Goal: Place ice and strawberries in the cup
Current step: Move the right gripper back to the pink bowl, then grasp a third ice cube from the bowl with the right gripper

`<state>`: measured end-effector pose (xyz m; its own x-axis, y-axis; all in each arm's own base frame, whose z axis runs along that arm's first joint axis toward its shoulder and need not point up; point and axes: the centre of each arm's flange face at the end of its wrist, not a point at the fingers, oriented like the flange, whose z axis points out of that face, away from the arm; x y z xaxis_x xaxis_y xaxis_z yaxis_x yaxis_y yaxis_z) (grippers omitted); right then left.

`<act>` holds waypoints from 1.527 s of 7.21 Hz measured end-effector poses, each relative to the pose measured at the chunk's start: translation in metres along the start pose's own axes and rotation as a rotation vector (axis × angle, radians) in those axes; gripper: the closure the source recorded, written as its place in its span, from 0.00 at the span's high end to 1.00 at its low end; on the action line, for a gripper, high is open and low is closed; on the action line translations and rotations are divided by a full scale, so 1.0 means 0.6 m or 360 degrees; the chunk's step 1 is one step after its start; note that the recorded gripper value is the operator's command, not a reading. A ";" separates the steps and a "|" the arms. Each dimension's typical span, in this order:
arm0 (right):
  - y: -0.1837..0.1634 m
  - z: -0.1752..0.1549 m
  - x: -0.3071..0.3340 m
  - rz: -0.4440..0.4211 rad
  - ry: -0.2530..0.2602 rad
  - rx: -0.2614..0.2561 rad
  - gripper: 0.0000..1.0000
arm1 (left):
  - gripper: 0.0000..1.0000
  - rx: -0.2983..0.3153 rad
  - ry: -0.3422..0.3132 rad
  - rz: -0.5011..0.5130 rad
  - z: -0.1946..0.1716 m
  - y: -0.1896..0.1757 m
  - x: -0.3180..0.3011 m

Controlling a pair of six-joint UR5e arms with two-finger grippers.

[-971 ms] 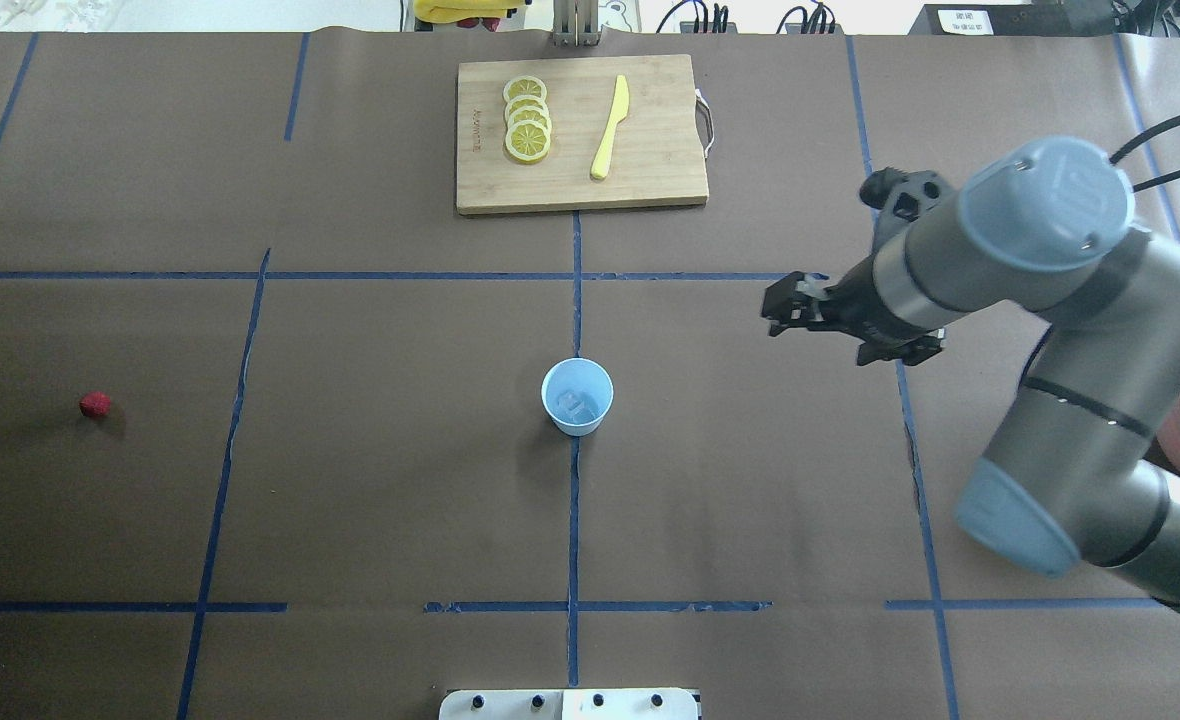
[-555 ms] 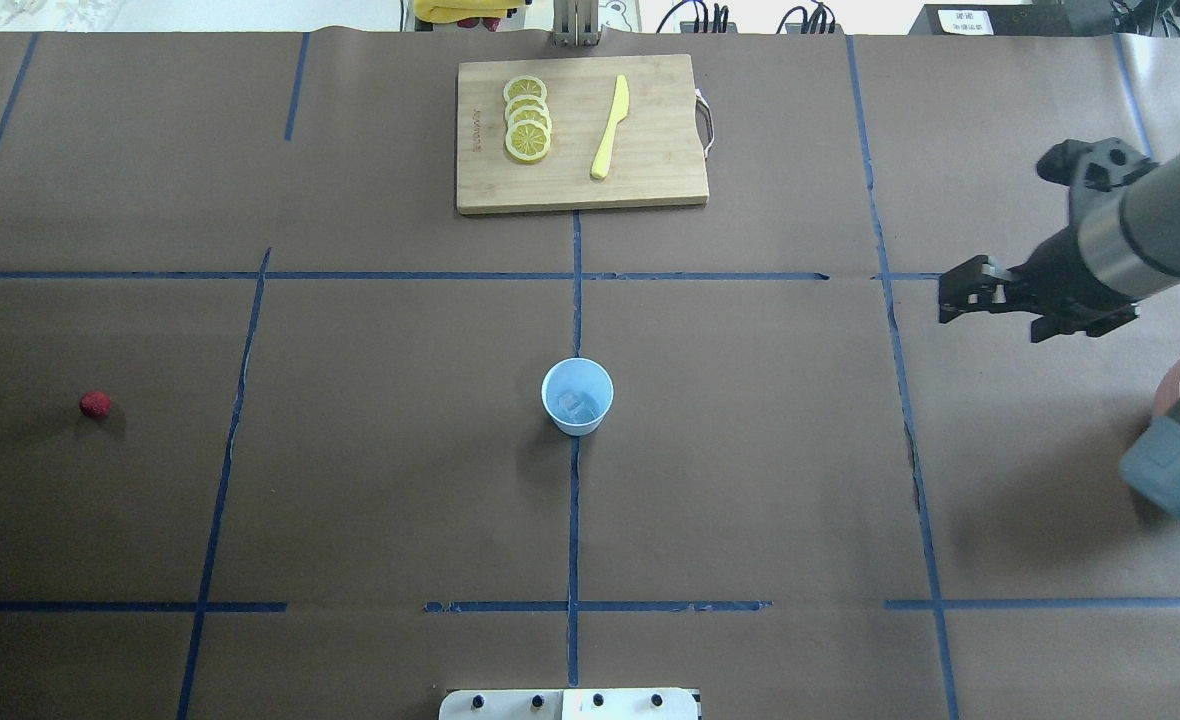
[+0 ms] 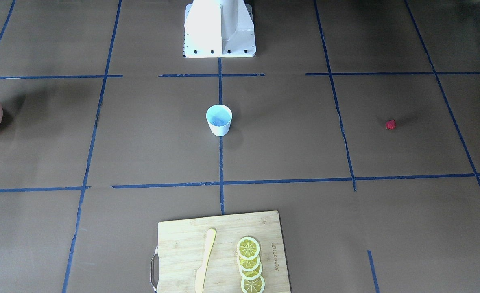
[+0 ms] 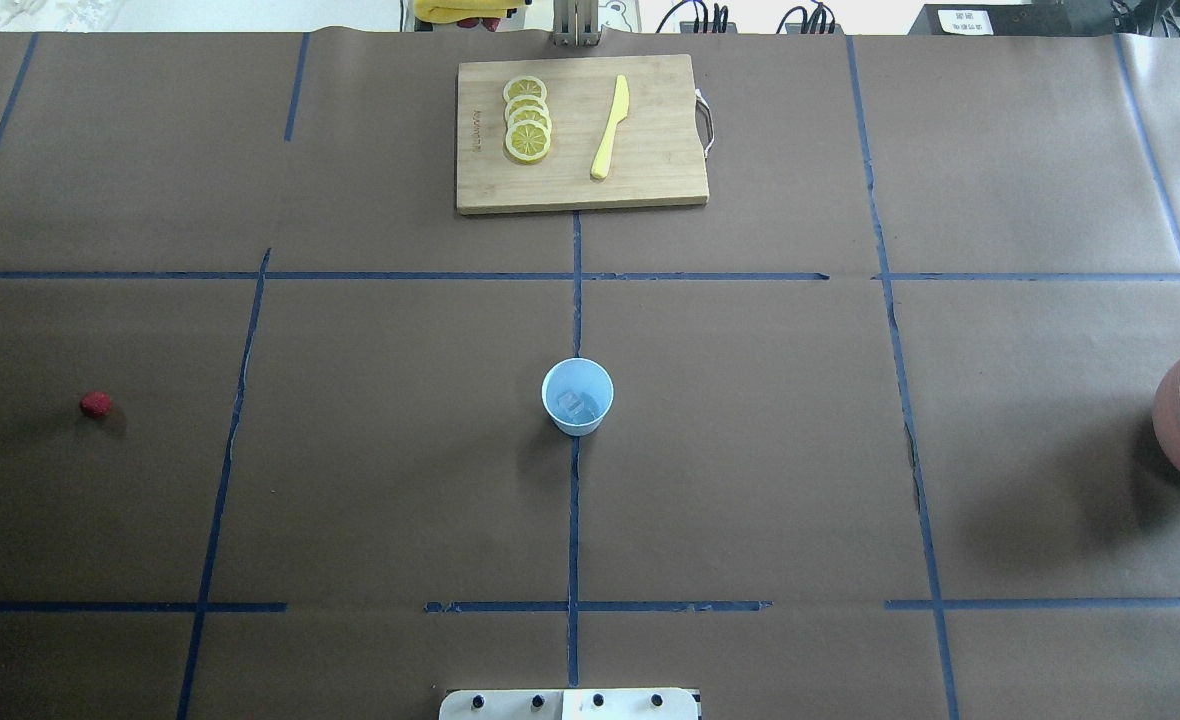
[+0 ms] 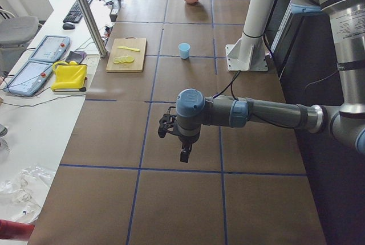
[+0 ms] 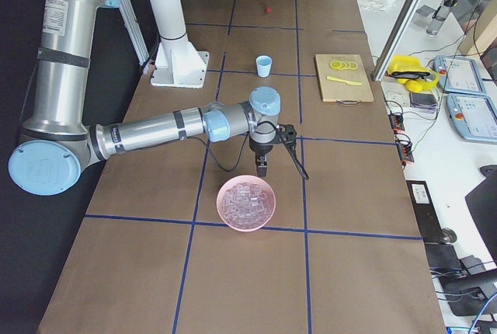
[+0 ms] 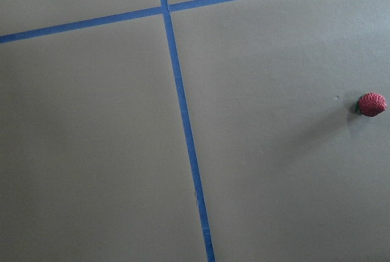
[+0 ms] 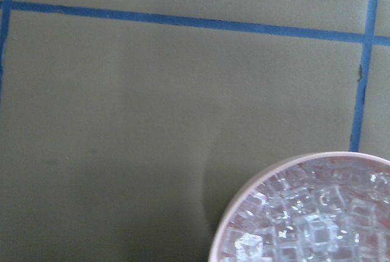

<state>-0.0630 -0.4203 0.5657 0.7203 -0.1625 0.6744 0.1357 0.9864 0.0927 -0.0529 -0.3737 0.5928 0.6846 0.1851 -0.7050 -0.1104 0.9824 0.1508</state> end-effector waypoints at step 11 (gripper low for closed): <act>0.048 0.138 0.099 -0.0034 -0.0086 0.0192 0.53 | 1.00 0.0007 -0.0001 0.0009 -0.004 0.000 0.004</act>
<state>-0.0727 -0.3997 0.6691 0.6799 -0.1854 0.7095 0.0658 0.9790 0.1928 -0.0529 -0.3731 0.5893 0.6843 0.1910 -0.7038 -0.1112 0.9811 0.1581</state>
